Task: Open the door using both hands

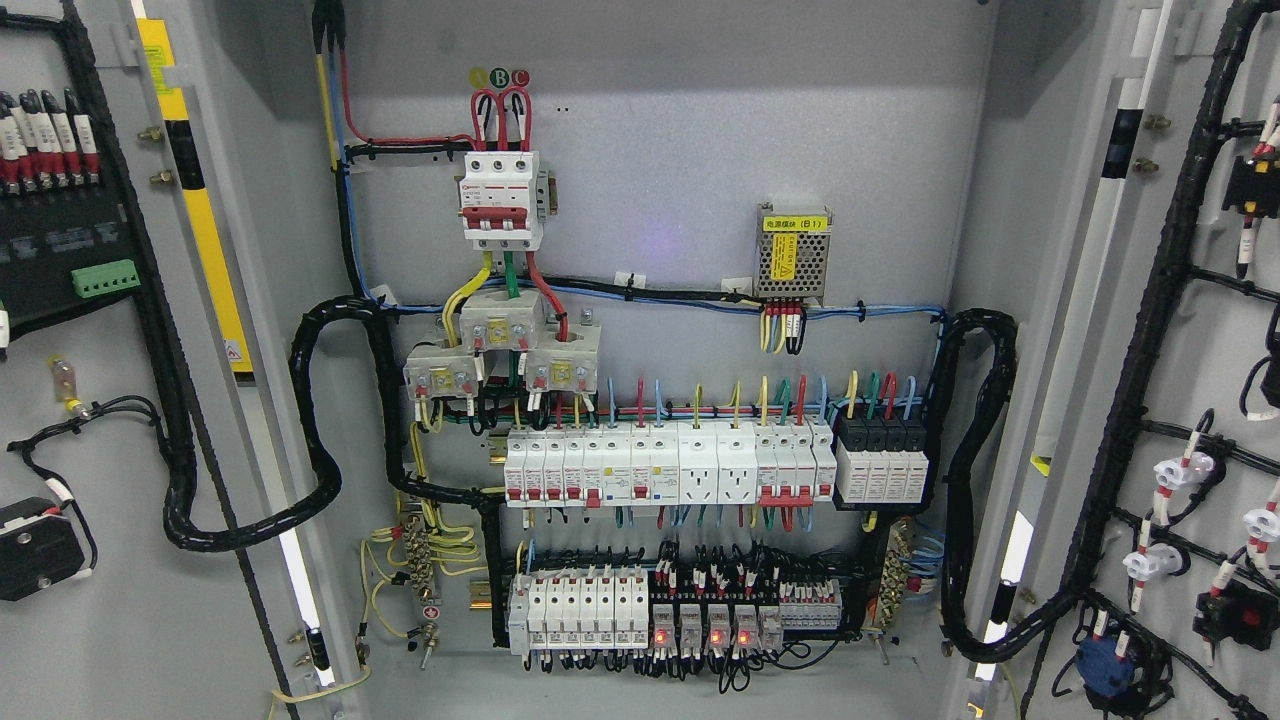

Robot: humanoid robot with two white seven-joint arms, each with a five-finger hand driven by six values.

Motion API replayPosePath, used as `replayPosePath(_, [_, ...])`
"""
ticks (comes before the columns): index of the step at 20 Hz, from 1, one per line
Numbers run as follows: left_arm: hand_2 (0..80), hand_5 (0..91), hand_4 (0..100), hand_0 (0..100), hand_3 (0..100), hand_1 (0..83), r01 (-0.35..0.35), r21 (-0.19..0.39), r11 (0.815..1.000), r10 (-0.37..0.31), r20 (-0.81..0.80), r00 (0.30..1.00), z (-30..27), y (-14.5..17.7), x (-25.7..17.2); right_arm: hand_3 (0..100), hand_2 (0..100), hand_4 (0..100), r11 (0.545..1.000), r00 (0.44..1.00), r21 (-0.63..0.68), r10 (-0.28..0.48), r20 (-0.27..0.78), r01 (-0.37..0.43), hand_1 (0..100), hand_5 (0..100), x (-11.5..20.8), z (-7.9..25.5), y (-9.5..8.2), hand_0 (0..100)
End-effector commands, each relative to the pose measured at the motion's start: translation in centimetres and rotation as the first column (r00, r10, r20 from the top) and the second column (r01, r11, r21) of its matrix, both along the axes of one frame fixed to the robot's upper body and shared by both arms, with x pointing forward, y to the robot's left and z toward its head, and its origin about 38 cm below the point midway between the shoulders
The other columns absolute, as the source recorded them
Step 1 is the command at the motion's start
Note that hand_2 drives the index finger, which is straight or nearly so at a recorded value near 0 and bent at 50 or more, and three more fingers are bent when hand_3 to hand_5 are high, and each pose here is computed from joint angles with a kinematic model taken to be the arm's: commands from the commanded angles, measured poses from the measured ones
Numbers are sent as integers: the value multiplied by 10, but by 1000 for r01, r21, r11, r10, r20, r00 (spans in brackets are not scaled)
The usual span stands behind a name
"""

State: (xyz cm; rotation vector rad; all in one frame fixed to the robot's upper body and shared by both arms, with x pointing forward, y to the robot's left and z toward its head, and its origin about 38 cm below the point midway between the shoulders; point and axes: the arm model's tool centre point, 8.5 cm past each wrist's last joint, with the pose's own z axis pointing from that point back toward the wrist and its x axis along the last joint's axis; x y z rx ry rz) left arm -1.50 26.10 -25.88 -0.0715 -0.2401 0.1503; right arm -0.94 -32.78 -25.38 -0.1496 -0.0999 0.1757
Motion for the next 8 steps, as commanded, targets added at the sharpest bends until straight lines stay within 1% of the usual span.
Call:
replayPosePath(1, [0, 0, 0, 0, 0, 0, 56, -24, 998, -59, -102, 993, 0, 4, -29, 0, 0, 0, 1000, 992, 5, 29, -122, -29, 144, 0, -33, -4, 19, 213])
replayPosePath(2, [0, 0, 0, 0, 0, 0, 71, -42, 997, -76, -106, 991, 0, 2, -30, 0, 0, 0, 1000, 992, 5, 28, -122, -27, 144, 0, -32, -4, 19, 213])
replayPosePath(4, [0, 0, 0, 0, 0, 0, 102, -47, 994, -106, -104, 989, 0, 2, -29, 0, 0, 0, 1000, 993, 4, 21, -119, -21, 144, 0, -29, -4, 19, 213])
replayPosePath(8, [0, 0, 0, 0, 0, 0, 108, -42, 993, -111, -88, 990, 0, 4, -19, 0, 0, 0, 1000, 994, 9, 5, -112, -4, 144, 0, -25, -5, 22, 214])
